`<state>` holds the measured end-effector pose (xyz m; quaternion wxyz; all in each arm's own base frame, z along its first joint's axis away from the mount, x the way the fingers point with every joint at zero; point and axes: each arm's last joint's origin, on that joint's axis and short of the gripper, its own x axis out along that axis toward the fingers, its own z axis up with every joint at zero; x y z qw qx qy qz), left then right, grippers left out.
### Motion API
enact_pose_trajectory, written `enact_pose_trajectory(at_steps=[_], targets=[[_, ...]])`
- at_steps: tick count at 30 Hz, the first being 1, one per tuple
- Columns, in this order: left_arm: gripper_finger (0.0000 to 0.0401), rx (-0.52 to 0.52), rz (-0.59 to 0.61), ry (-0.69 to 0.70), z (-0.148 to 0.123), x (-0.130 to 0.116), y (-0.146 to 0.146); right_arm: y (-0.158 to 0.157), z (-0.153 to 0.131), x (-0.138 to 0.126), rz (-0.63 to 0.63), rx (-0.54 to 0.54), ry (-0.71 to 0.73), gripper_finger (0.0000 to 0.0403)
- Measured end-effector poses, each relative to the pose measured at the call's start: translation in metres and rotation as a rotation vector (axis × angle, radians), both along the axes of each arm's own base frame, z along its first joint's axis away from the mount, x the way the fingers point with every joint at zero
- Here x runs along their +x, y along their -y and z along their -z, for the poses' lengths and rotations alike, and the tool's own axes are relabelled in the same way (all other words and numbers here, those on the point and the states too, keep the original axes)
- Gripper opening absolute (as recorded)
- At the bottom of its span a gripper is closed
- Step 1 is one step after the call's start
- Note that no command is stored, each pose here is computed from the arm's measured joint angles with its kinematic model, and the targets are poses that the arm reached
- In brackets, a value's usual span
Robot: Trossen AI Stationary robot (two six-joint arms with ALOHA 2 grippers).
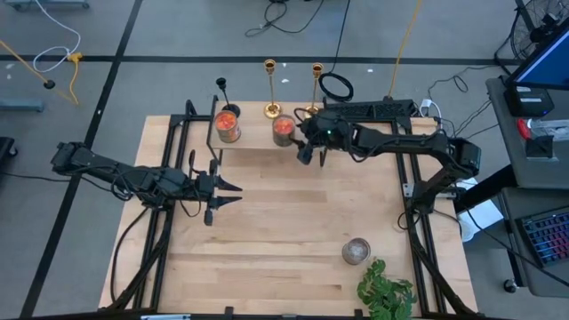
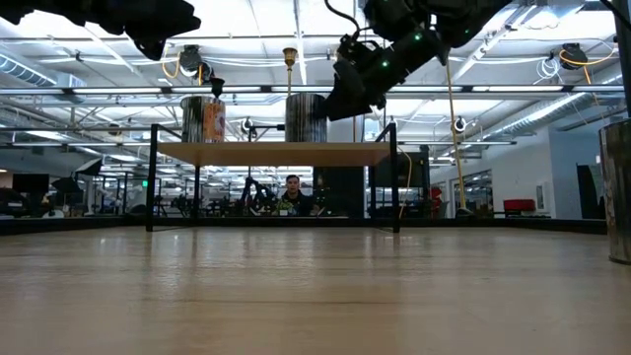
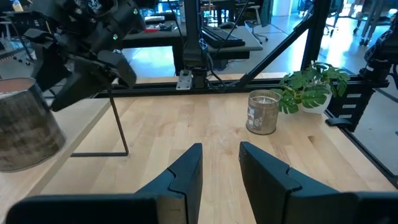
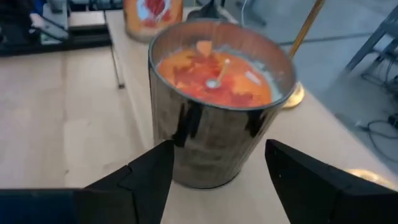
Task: Pick & Place candle stick holders
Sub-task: Put the top silver scented candle on the shelf
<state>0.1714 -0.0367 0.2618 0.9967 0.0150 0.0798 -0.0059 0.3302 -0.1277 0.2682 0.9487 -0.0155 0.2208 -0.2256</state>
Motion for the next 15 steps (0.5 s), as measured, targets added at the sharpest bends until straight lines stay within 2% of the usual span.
enact_pose_trajectory(at_steps=[4,9,15], targets=[[0.0113,0.0,0.0,0.0,0.0,0.0,0.0,0.0011,-0.0037,0.0015,-0.007,-0.032,0.044,0.0251],[0.0113,0.0,0.0,0.001,-0.0001,0.0,0.0,-0.0005,-0.0066,0.0035,-0.076,-0.02,0.086,0.0251],[0.0113,0.0,0.0,0.001,-0.0001,0.0001,0.0,-0.0004,-0.007,0.0035,-0.084,-0.036,0.083,0.0251]])
